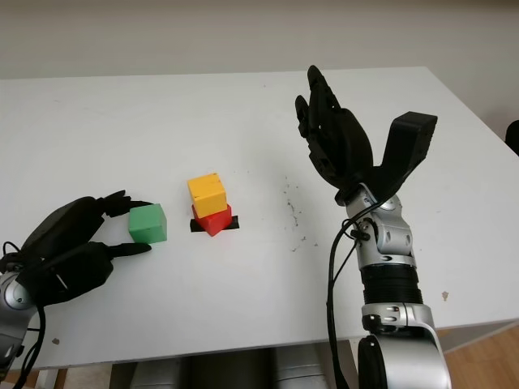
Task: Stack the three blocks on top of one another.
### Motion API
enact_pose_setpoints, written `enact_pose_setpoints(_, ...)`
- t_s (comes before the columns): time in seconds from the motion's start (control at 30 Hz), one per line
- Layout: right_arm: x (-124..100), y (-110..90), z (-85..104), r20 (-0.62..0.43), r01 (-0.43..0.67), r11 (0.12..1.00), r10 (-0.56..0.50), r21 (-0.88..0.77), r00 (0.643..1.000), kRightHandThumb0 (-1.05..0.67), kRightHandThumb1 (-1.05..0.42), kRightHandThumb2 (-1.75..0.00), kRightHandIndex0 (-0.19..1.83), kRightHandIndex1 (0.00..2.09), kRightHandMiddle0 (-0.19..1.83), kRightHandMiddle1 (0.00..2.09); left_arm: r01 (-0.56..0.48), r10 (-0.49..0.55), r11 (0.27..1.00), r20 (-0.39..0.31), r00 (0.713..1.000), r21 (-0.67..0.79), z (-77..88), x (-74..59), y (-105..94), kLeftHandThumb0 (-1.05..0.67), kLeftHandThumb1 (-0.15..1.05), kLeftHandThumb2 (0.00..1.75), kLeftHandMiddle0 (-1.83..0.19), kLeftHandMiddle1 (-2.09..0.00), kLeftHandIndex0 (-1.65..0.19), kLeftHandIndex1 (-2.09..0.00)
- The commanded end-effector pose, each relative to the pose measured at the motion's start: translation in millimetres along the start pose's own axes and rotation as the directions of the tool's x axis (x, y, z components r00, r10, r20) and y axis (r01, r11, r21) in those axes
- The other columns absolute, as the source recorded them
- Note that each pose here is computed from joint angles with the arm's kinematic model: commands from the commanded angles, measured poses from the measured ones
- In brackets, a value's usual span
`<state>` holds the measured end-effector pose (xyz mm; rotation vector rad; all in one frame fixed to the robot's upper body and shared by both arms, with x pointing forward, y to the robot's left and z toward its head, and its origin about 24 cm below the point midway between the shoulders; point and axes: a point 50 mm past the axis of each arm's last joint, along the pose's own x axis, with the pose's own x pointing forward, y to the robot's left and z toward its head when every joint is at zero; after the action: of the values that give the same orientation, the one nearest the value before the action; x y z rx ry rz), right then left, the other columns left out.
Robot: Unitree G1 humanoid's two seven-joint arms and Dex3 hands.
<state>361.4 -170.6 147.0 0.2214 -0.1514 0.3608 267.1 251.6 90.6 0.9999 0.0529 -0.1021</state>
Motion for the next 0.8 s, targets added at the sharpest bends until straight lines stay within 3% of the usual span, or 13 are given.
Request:
enact_pose_setpoints(0.0,1.4,2.1,6.2,0.011,-0.011,1.0,0.011,-0.015,1.0,-0.73,-1.05,-0.62,-0.16,0.05,-0.13,0.06,0.013,-0.014,0.994,-0.012,1.0,-0.112,-1.9,-0.7,-7.3,-0.54,0.93,0.05,-0.3,-0.06,-0.58,-0.57)
enact_pose_setpoints(0.13,0.6,1.4,6.4,-0.009,-0.004,1.0,0.004,-0.028,1.0,-0.67,-1.05,-0.6,-0.16,0.05,-0.11,0.06,0.023,-0.026,0.932,-0.004,1.0,-0.362,-4.5,-0.4,-14.0,-0.55,0.94,0.05,-0.27,-0.05,-0.39,-0.83)
enact_pose_setpoints(0.33,0.1,0.8,6.5,-0.014,0.001,1.0,-0.002,-0.026,1.0,-0.62,-1.05,-0.58,-0.16,0.05,-0.1,0.07,0.013,-0.011,0.857,0.007,1.0,-0.516,-6.9,-1.3,-23.8,-0.58,0.96,0.06,-0.25,-0.05,-0.3,-1.01)
enact_pose_setpoints(0.5,-0.6,0.7,6.3,-0.014,0.004,1.0,-0.004,-0.019,1.0,-0.6,-1.05,-0.58,-0.16,0.05,-0.09,0.06,-0.047,0.053,0.844,-0.004,0.999,-0.534,-5.2,-2.2,-31.8,-0.37,1.04,0.06,-0.33,-0.09,-0.32,-1.47)
enact_pose_setpoints(0.77,-1.6,1.1,5.9,-0.014,0.003,1.0,-0.004,-0.019,1.0,-0.58,-1.05,-0.6,-0.15,0.06,-0.08,0.06,-0.046,0.05,0.903,-0.002,0.999,-0.427,-4.9,-6.1,-24.5,-0.39,1.01,0.05,-0.31,-0.07,-0.34,-1.54)
